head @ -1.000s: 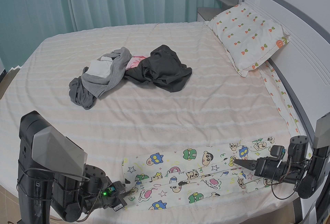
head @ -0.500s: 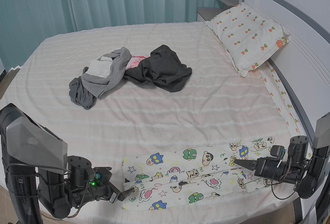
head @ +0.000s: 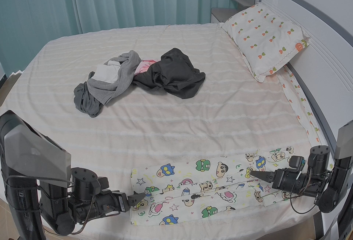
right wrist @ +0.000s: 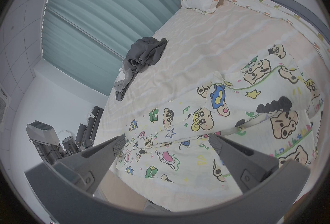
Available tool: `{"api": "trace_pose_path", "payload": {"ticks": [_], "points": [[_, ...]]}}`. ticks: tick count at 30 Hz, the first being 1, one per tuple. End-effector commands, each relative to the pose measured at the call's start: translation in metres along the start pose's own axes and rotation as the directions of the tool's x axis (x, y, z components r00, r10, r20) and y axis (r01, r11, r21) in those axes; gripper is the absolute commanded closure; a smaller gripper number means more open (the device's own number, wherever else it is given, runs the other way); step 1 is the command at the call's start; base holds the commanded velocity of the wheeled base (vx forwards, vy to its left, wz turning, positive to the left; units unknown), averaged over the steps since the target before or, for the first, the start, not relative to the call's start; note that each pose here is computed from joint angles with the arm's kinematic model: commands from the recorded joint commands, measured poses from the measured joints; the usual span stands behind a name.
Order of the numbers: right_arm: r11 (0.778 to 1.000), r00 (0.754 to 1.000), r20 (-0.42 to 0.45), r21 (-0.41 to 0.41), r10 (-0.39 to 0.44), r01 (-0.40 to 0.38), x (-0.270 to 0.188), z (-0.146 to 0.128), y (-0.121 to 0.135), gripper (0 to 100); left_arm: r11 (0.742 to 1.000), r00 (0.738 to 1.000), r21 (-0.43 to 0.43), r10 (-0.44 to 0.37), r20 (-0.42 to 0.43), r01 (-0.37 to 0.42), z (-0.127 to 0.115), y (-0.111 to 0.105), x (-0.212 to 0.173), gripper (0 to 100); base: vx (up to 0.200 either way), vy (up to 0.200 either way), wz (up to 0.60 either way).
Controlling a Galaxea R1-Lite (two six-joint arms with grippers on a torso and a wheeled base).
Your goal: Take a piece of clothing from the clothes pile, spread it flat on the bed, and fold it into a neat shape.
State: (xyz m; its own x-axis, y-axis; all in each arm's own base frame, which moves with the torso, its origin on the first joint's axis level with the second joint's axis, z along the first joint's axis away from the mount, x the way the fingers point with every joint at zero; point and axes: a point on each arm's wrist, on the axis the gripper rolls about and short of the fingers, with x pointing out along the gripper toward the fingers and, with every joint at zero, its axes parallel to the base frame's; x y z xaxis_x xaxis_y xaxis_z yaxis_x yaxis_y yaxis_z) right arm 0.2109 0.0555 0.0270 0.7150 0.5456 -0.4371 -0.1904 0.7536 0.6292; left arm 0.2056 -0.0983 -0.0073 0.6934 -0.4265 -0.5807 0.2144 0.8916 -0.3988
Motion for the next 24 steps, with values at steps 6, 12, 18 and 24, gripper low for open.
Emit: {"api": "trace_pose_path", "payload": {"ticks": [6, 12, 18, 24], "points": [[1.0, 1.0, -0.006, 0.003, -0.005, 0.005, -0.002, -0.003, -0.001, 0, 0.992, 0.996, -0.128, -0.007, -0.084, -0.004, -0.023, -0.005, 0.037, 0, 0.0, 0.0, 0.0], [1.0, 1.0, -0.006, 0.003, -0.005, 0.005, -0.002, -0.003, -0.001, 0, 0.992, 0.999, -0.126, -0.003, -0.039, -0.002, -0.018, -0.007, 0.051, 0, 0.0, 0.0, 0.0], [1.0, 1.0, -0.006, 0.003, -0.005, 0.005, -0.002, -0.003, -0.001, 0, 0.992, 0.999, -0.126, -0.004, -0.038, -0.001, -0.017, -0.007, 0.051, 0, 0.0, 0.0, 0.0], [1.0, 1.0, -0.005, 0.003, -0.004, 0.004, -0.002, -0.002, -0.001, 0, 0.991, 1.0, -0.131, -0.014, -0.026, 0.011, -0.015, -0.009, 0.054, 0, 0.0, 0.0, 0.0]]}}
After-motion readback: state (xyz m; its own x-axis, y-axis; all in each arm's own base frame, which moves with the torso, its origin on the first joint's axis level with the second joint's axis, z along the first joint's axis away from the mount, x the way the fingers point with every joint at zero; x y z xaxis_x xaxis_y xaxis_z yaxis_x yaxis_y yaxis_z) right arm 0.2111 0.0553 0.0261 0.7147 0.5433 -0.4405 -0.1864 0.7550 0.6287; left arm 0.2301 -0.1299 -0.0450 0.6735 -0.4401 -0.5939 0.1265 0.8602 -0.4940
